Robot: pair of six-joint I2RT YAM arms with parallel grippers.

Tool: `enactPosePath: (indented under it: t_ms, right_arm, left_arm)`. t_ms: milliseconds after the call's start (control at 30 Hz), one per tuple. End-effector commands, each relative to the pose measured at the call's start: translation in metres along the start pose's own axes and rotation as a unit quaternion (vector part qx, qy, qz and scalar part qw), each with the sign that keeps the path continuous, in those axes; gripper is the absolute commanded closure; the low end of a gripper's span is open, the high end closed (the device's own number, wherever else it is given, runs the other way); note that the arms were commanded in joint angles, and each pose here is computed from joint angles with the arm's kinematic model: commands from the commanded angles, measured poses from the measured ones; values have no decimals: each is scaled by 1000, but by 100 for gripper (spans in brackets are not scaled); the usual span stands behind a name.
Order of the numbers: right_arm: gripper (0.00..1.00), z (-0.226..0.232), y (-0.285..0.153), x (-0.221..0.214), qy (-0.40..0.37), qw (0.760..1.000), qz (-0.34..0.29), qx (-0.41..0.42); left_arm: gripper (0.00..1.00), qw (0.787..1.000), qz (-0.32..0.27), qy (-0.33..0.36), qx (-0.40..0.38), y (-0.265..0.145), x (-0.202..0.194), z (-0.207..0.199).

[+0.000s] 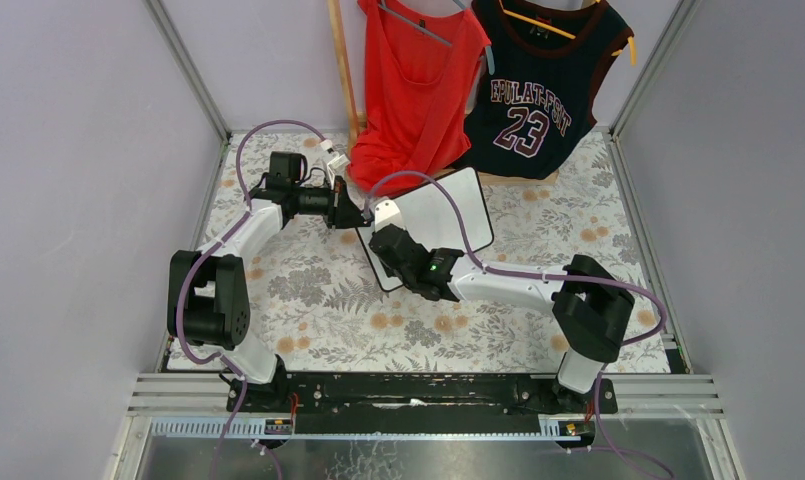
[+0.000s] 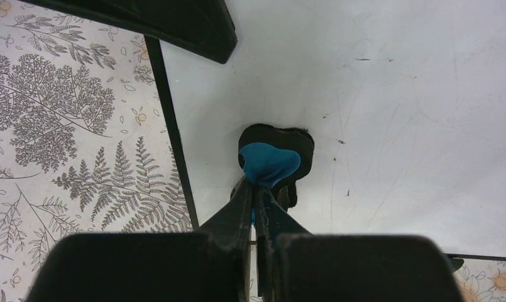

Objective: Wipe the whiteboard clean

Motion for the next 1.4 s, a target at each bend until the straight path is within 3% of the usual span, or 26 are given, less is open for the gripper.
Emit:
enactPosePath:
  t_ms: [0,167,300,633,867,1200,1367]
  right_arm:
    - [100,16,-1,21,28,997,-44,50]
    - [100,13,-1,19,28,998,-42,36]
    - [100,-6,-18,24,27,998,-42,-25]
    - [100,-90,-144,53,35,991,-18,-128]
    - [100,-131,-206,5,113,984,34,-137]
    - [100,-149,-209,-60,172,955,144,-193]
    - [100,-160,-181,-82,213,947,183,-157]
  left_arm:
    - [100,1000,26,0,2,6,-12,0]
    - [100,1000,25,1,3,6,-11,0]
    - [100,1000,25,3,6,5,-11,-1]
    - [100,1000,27,4,13,4,-8,-1]
    - [100,999,31,0,19,6,-10,3]
    - [100,999,37,-7,21,9,-13,7]
    - [100,999,37,-6,24,9,-14,7]
Point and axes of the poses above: each gripper's point midway between its finger pads, its own y axis out along the fingers, its own z axis along the line the jaws close on, x = y × z, the point moved 10 cm from there along -y, back along the fingers, and after that the axes turned 4 degrees about -y, right-handed, at the moved point
